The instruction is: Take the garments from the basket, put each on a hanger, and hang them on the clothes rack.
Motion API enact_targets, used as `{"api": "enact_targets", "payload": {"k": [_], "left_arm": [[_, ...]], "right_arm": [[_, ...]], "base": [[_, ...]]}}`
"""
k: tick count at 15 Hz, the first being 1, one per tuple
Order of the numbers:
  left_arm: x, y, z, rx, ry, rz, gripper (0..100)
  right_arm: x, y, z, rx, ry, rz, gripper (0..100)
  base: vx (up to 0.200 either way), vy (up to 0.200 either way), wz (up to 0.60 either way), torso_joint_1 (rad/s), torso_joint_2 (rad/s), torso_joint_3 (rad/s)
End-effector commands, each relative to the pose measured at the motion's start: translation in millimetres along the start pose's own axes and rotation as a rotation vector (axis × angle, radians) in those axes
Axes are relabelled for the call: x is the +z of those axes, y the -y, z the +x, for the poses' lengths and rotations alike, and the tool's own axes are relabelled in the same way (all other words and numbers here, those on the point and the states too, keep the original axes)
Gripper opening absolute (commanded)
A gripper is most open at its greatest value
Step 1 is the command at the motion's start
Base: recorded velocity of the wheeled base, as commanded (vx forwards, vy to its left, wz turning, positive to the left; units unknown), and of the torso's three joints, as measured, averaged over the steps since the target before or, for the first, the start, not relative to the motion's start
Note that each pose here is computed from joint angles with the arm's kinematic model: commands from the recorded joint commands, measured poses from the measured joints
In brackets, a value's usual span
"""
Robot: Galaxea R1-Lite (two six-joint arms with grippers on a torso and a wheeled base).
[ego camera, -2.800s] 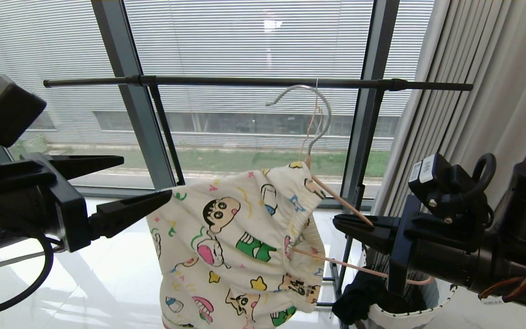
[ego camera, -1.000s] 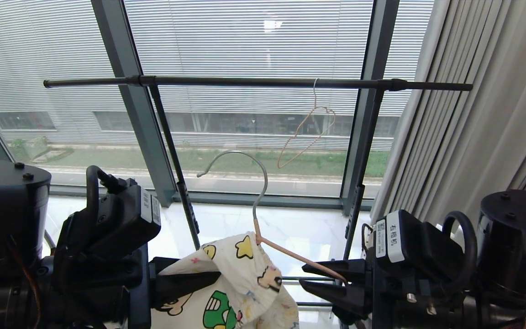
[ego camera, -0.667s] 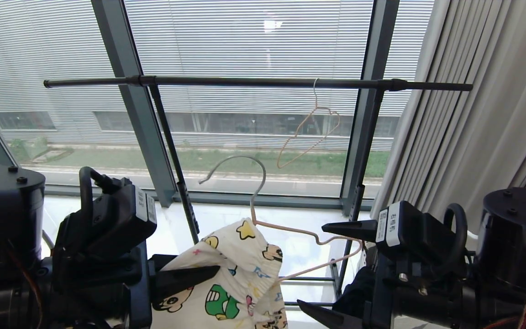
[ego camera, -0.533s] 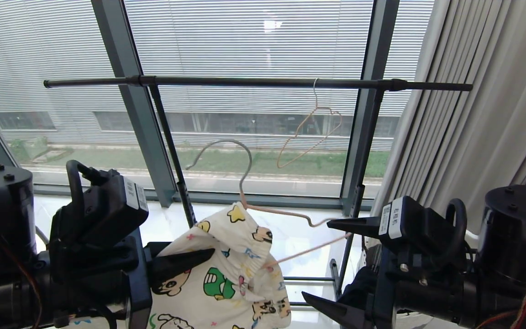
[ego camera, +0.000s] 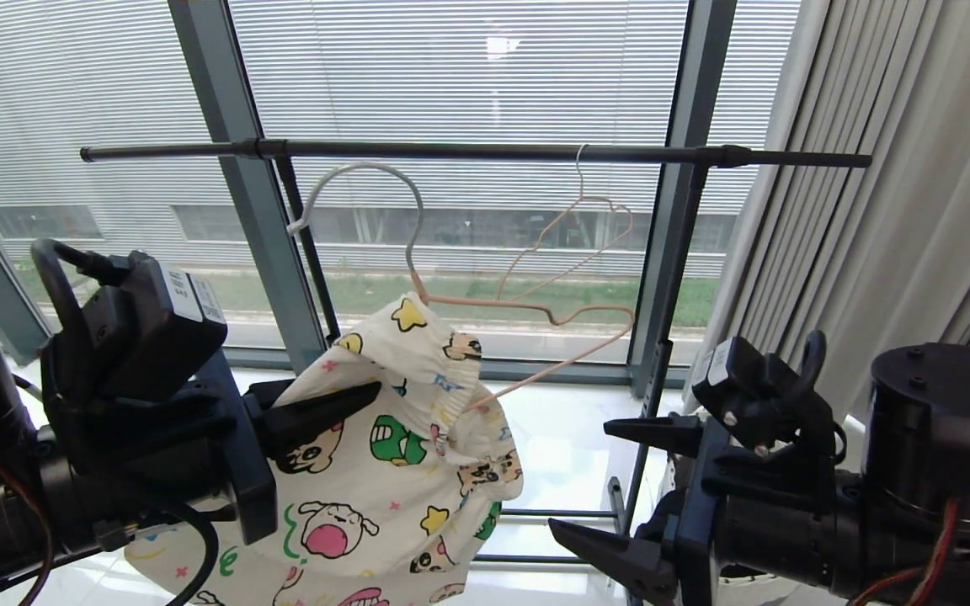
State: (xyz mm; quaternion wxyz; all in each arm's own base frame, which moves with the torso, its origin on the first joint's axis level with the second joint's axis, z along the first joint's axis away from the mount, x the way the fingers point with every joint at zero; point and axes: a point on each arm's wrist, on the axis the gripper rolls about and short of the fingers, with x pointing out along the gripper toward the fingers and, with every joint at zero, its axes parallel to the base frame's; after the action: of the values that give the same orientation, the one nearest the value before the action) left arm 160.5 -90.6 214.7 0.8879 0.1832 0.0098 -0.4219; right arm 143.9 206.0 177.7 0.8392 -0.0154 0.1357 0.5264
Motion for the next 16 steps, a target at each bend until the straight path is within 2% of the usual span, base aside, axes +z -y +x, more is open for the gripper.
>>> {"api": "enact_targets", "payload": {"k": [1, 2, 3, 4, 11, 16], "left_arm": [[4, -0.9, -1, 0.005, 0.017, 0.008, 0], [4, -0.6, -1, 0.004, 0.018, 0.01, 0], [7, -0.5, -1, 0.001, 0.026, 0.014, 0], [10, -0.4, 0, -0.003, 0.037, 0.018, 0], [17, 4.5, 2, -0.036, 0.063, 0.03, 0], [23, 1.2, 2, -0.021, 0.081, 0.03, 0]], "right_arm": [[-2.9, 5.2, 18, -0.02, -0.006, 0.091, 100], [-2.1, 6.9, 23, -0.037, 0.003, 0.115, 100], [1.2, 12.7, 42, -0.12, 0.036, 0.194, 100], [1.9, 15.5, 52, -0.156, 0.043, 0.231, 100], [-8.7, 19.9, 73, -0.188, 0.016, 0.244, 100], [-30.6, 29.3, 76, -0.311, -0.047, 0.245, 100]], "base": [[0.0, 0.0, 0.0, 0.0, 0.0, 0.0], [0.0, 0.0, 0.0, 0.0, 0.0, 0.0], [0.0, 0.0, 0.0, 0.0, 0.0, 0.0], [0.0, 0.0, 0.0, 0.0, 0.0, 0.0], [0.0, 0.0, 0.0, 0.0, 0.0, 0.0], [0.0, 0.0, 0.0, 0.0, 0.0, 0.0]]}}
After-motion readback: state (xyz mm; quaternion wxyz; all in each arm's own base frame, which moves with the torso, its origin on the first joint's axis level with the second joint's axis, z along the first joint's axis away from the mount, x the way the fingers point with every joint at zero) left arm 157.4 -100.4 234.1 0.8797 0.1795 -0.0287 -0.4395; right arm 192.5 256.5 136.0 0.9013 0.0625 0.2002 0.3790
